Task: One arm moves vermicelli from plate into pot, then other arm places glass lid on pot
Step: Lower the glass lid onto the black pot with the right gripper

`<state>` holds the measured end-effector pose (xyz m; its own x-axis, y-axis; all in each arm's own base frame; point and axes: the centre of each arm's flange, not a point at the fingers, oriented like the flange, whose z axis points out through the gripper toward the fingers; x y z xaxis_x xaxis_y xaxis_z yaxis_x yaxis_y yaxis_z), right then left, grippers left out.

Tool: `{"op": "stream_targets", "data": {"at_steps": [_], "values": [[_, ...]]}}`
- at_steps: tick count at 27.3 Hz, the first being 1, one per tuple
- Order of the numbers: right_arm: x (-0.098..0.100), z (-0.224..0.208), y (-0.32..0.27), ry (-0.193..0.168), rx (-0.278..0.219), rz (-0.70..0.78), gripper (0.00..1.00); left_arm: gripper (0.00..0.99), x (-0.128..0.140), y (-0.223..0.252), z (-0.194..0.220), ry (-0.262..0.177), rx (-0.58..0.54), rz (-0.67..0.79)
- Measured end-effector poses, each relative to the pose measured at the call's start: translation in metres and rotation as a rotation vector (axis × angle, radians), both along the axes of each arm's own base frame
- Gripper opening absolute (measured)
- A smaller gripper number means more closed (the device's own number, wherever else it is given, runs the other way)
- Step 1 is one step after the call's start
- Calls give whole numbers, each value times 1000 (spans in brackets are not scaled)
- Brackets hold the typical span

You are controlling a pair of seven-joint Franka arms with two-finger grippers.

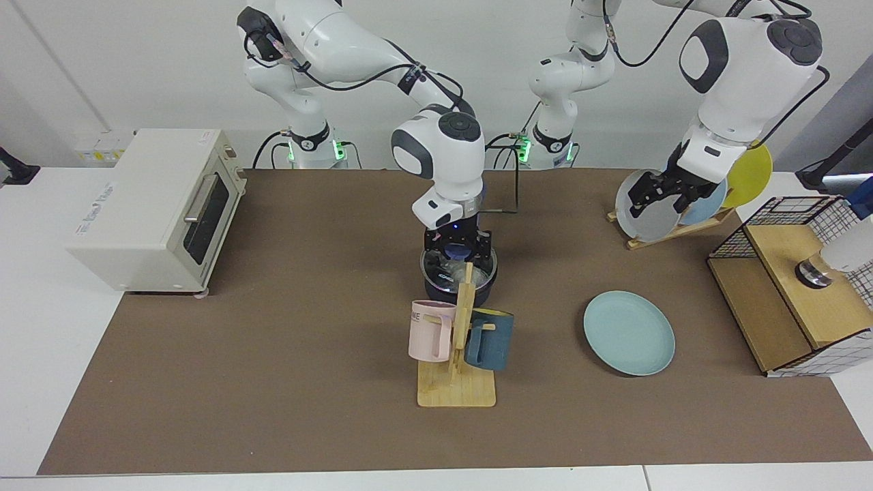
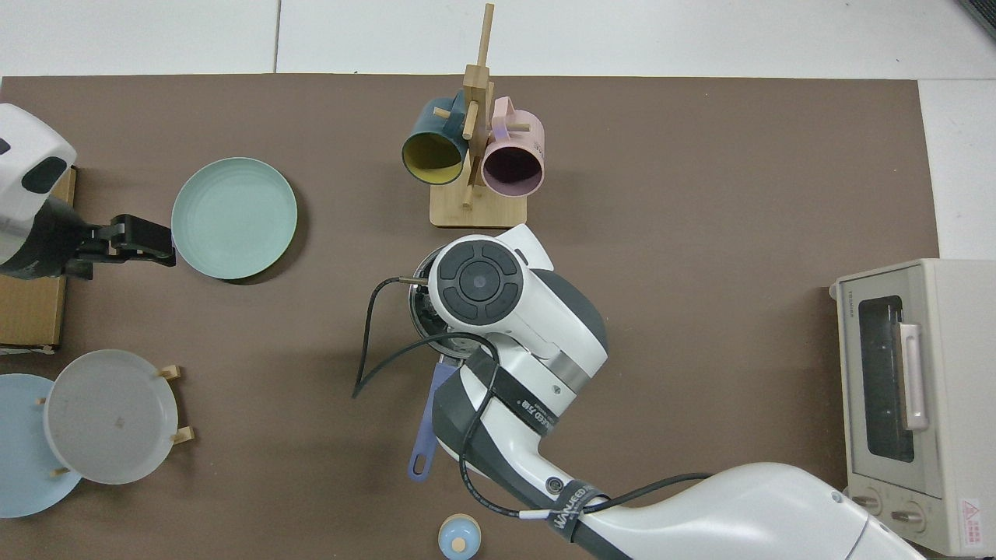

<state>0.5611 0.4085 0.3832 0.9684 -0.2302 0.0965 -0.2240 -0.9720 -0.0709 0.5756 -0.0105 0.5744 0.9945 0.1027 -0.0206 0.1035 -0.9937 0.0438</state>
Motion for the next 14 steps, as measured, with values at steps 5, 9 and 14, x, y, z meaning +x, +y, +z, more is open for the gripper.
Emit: {"op": "stream_targets", "data": {"at_steps": [5, 9, 14], "values": [[3, 2, 0, -3, 6, -3, 436, 991, -3, 4, 4, -6, 4, 9], [4, 4, 1, 0, 4, -5, 436, 991, -6, 8, 11, -18, 7, 16], [5, 9, 9, 34, -24, 0, 436, 991, -8, 3, 15, -25, 9, 8]]}}
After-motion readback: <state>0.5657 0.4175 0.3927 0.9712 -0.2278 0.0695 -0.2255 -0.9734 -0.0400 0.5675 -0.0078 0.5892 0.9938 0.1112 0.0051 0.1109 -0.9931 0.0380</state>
